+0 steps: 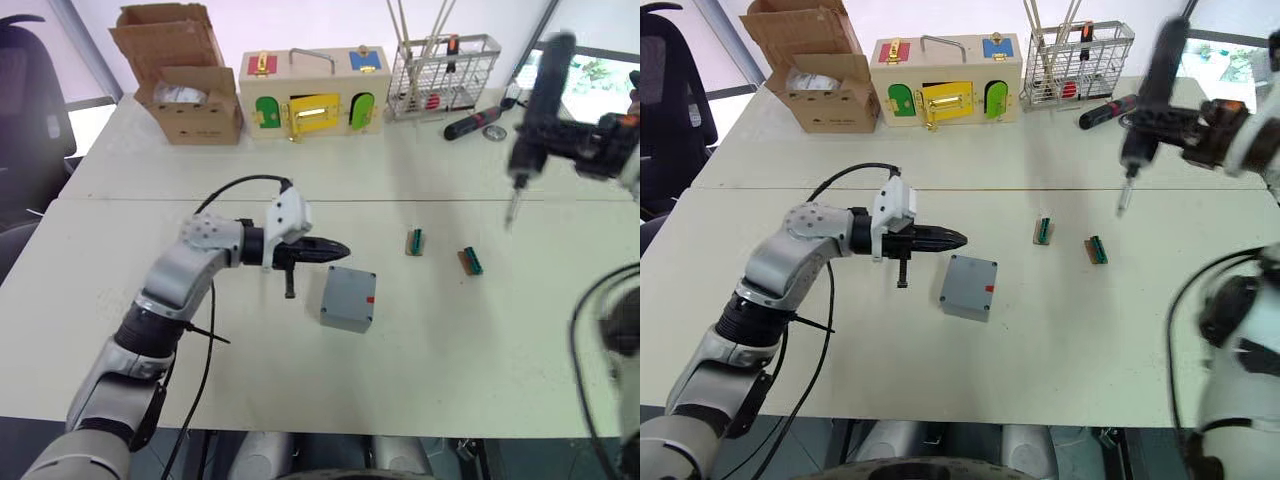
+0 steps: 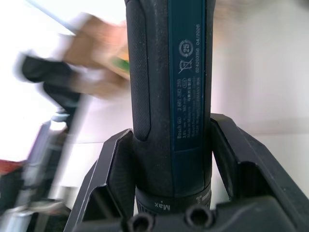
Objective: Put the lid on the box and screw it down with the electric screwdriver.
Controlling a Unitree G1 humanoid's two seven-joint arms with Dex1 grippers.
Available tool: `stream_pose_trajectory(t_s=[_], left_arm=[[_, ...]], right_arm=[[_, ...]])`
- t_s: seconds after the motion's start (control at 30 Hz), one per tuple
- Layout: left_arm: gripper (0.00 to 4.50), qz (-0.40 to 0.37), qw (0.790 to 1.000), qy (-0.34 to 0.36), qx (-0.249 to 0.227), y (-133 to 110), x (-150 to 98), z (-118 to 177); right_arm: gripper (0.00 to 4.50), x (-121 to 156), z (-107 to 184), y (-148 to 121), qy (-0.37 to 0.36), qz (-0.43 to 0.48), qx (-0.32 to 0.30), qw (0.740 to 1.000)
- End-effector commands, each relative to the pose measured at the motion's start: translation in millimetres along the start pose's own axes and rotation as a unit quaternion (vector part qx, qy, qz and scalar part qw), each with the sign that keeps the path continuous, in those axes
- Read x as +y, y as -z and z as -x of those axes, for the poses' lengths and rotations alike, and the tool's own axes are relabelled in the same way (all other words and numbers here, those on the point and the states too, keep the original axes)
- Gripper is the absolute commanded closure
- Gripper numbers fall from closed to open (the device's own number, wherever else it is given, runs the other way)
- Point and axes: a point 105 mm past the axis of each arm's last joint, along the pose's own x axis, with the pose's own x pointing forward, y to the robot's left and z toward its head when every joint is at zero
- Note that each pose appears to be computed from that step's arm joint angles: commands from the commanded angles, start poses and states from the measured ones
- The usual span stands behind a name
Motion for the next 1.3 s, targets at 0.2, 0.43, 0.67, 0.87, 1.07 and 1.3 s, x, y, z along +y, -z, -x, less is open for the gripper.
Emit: stream_pose_trajectory(t_s=[0.2, 0.43, 0.67, 0.87, 1.07, 1.3], left_arm=[[4.50, -0.001, 0.999, 0.040, 0.017, -11, -3, 13], [4.50, 0.010, 0.997, 0.062, 0.034, -5, -14, 8], [4.50, 0.000, 0.994, 0.079, 0.079, 17, -16, 4], [4.50, -0.013, 0.989, 0.090, 0.113, 32, -16, 6], [4.50, -0.017, 0.989, 0.091, 0.119, 37, -14, 7], [4.50, -0.016, 0.990, 0.087, 0.113, 37, -14, 6]], right_arm=[[2.51, 78, -3, 40, 0.007, 0.157, -0.220, 0.963], [2.51, 103, -7, 78, -0.032, 0.182, -0.210, 0.960], [2.51, 104, -15, 114, -0.021, 0.224, -0.166, 0.960], [2.51, 107, -22, 122, -0.023, 0.240, -0.168, 0.956], [2.51, 106, -24, 127, -0.020, 0.251, -0.168, 0.953], [2.51, 91, -24, 132, -0.010, 0.243, -0.156, 0.957]])
